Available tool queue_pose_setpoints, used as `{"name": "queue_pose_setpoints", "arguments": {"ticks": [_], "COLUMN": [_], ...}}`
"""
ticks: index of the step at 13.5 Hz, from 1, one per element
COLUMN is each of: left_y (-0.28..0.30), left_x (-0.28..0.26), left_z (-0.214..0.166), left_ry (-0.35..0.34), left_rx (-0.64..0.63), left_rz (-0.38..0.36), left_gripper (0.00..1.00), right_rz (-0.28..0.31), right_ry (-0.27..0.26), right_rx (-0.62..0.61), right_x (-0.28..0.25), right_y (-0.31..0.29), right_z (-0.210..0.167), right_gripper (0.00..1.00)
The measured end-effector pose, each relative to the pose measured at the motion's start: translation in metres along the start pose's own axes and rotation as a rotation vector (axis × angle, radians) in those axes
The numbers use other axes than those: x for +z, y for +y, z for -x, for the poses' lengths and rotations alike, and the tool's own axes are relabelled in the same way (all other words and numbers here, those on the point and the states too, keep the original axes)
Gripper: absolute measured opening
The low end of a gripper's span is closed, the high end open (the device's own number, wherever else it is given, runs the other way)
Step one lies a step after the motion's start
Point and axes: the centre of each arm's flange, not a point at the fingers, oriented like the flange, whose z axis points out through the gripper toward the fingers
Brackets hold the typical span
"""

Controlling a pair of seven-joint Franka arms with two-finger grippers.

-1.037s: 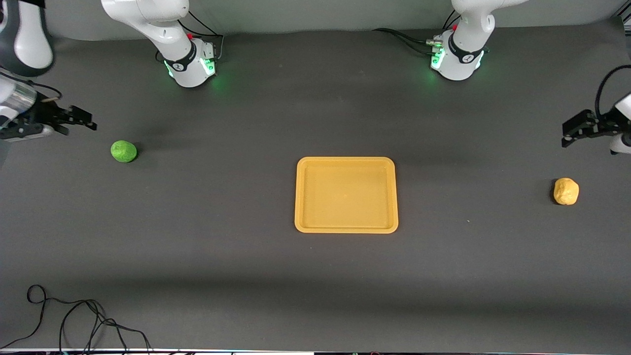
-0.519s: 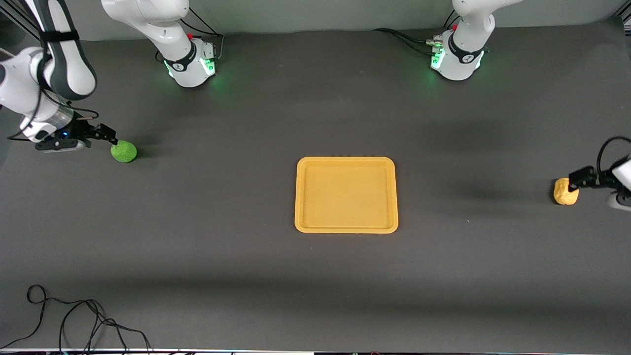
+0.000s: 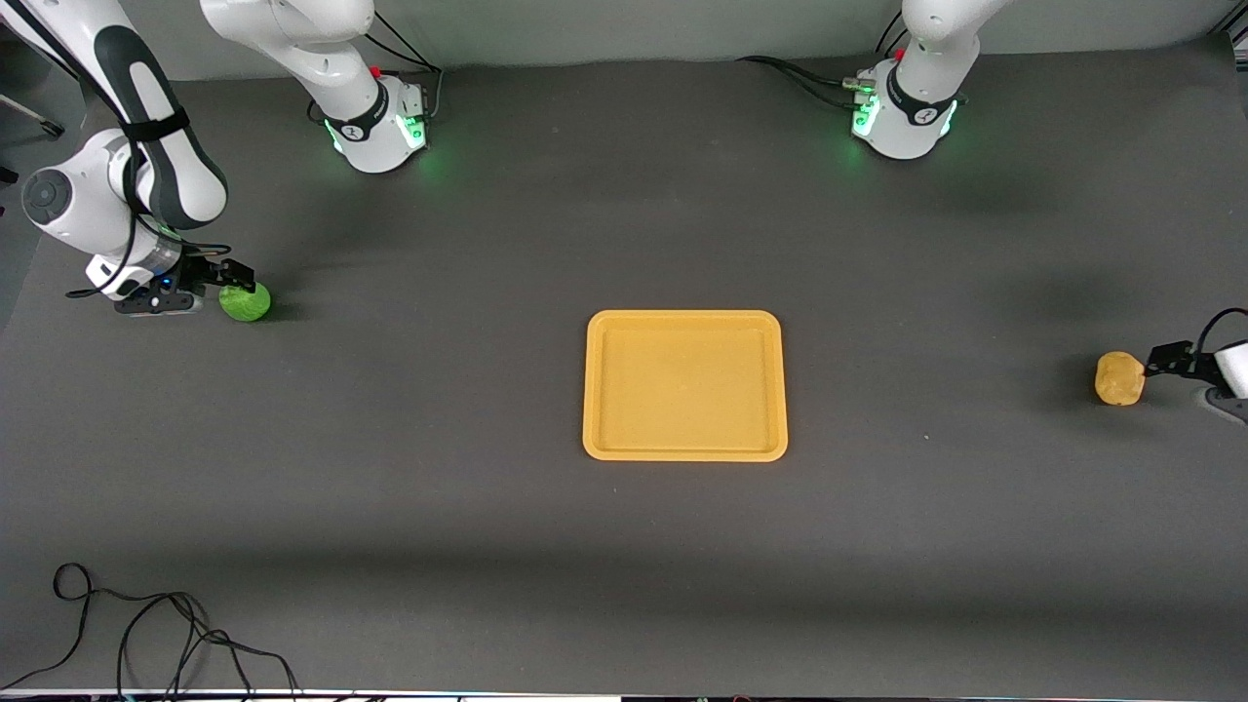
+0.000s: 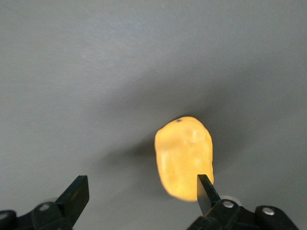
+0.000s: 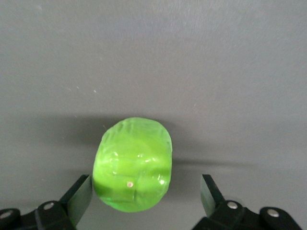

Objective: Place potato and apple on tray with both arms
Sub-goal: 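Lower the right gripper onto the green apple while the left gripper grasps the potato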

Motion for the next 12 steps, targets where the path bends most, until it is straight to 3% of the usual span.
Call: {"name": "queue_pose_setpoints", "arguments": {"ticks": [5, 6, 8, 10, 12], "left_y": [0.015, 0.012, 0.011, 0.025, 0.061], "left_x": [0.032, 0.041, 0.047, 0.036, 0.005], "left_z": [-0.003, 0.003, 0.008, -0.006, -0.048], "left_ry": [-0.054, -0.062, -0.072, -0.113, -0.162], "left_rx": [-0.080, -0.098, -0.121, -0.181, -0.259], "left_rz": [0.096, 0.107, 0.124, 0.161, 0.158], "left_gripper": [0.96, 0.85, 0.59, 0.56, 0.56], "right_rz": [0.009, 0.014, 0.019, 0.023, 0.027], "right_ry": [-0.002, 0.000, 0.003, 0.008, 0.017], "right_rx": [0.029, 0.026, 0.012, 0.003, -0.009], "right_x": [0.019, 0.021, 0.021, 0.019, 0.012], "right_y": [0.001, 0.000, -0.005, -0.008, -0.010], "right_z": [-0.001, -0.003, -0.008, -0.012, -0.020], "right_gripper": [1.00, 0.93, 0.68, 0.67, 0.67]}}
